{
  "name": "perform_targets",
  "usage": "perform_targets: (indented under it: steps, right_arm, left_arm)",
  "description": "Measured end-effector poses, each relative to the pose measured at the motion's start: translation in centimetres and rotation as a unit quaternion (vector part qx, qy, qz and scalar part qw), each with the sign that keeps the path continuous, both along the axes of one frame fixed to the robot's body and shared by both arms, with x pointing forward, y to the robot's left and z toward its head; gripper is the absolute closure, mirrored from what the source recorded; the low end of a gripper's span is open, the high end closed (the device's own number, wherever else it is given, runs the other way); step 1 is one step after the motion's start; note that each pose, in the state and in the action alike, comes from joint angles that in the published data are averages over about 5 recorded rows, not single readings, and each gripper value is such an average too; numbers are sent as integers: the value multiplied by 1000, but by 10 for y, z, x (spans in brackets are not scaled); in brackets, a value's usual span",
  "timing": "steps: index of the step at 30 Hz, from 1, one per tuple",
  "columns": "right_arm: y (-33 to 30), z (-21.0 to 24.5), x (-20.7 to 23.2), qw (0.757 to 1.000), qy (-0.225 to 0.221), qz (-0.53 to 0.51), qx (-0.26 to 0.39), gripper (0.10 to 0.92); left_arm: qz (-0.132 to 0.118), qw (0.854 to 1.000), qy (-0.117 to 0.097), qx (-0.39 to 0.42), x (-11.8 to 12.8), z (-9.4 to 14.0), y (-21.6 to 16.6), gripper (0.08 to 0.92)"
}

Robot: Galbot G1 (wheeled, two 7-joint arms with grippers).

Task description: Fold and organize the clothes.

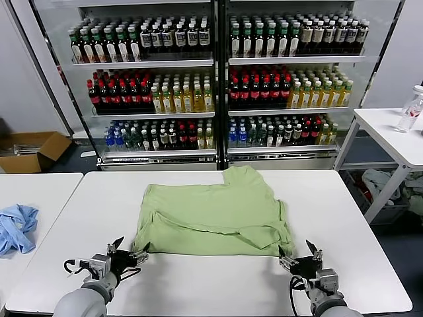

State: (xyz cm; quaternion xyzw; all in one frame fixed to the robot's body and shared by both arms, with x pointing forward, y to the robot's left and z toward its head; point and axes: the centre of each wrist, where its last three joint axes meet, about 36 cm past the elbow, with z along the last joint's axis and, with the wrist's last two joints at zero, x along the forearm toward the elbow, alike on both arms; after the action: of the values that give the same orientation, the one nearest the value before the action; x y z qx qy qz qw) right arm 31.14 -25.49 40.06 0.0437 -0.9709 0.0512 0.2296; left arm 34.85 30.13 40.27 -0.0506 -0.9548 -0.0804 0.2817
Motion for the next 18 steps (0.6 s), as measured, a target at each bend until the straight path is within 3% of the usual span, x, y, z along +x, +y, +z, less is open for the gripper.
perform_targets:
  steps: [18]
  right_arm:
    - [-2,-9,11,999,20,1,29,757]
  left_arm:
    - [-2,1000,19,-12,-5,-9,-2,821]
